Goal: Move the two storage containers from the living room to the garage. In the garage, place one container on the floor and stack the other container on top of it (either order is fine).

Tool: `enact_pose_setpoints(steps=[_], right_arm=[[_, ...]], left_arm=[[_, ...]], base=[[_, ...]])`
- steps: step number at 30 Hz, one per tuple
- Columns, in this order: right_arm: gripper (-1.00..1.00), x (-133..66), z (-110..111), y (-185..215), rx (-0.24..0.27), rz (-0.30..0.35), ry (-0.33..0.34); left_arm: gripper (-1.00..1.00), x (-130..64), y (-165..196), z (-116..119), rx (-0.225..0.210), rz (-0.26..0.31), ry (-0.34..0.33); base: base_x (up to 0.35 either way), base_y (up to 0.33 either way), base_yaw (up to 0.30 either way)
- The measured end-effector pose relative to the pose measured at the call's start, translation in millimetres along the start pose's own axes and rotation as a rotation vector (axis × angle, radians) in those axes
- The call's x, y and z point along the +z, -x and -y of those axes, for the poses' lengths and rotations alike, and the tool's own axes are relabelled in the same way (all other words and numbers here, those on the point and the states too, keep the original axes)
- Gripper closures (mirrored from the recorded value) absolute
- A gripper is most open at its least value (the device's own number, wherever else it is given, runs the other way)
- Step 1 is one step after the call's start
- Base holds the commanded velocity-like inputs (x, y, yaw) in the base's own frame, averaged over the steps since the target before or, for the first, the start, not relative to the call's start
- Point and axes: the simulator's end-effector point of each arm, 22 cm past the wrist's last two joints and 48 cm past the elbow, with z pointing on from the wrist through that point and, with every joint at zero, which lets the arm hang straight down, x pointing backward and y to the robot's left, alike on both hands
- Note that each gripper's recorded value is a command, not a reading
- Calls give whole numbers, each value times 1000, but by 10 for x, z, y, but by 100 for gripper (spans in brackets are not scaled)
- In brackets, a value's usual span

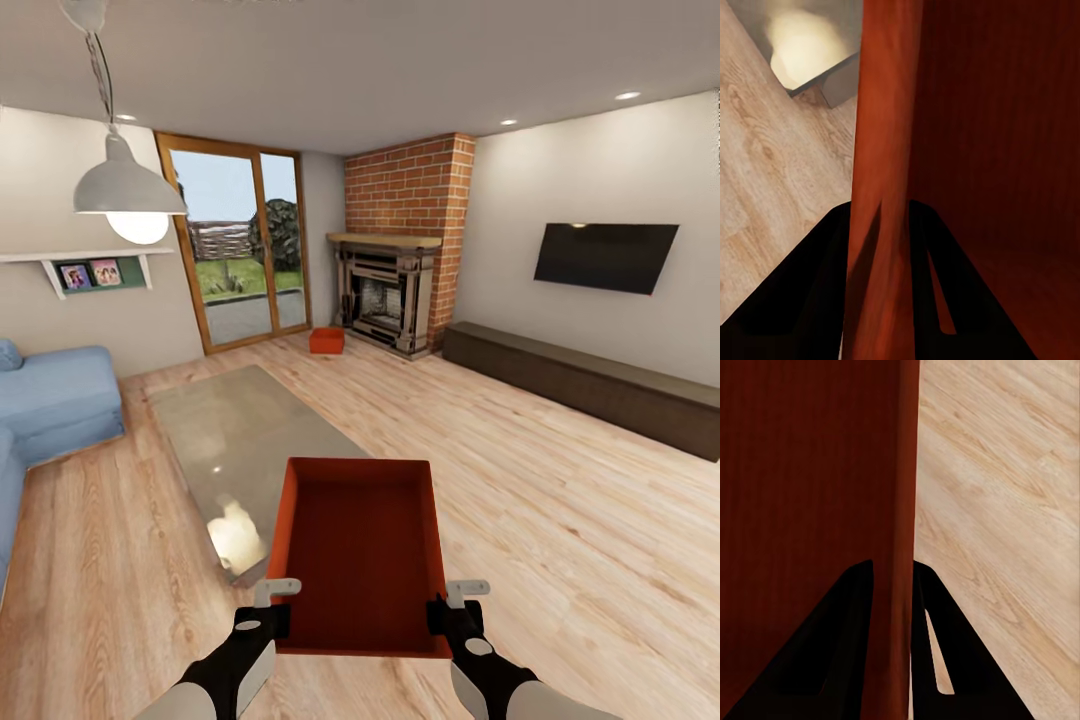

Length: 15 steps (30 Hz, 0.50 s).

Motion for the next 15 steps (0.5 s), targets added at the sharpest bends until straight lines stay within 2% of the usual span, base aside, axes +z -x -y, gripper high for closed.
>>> enact_pose_setpoints(steps=[15], right_arm=[[100, -38, 5, 130, 0, 25, -1]], left_arm=[[100, -59, 118, -2, -3, 24, 0]], base=[[0, 0, 0]])
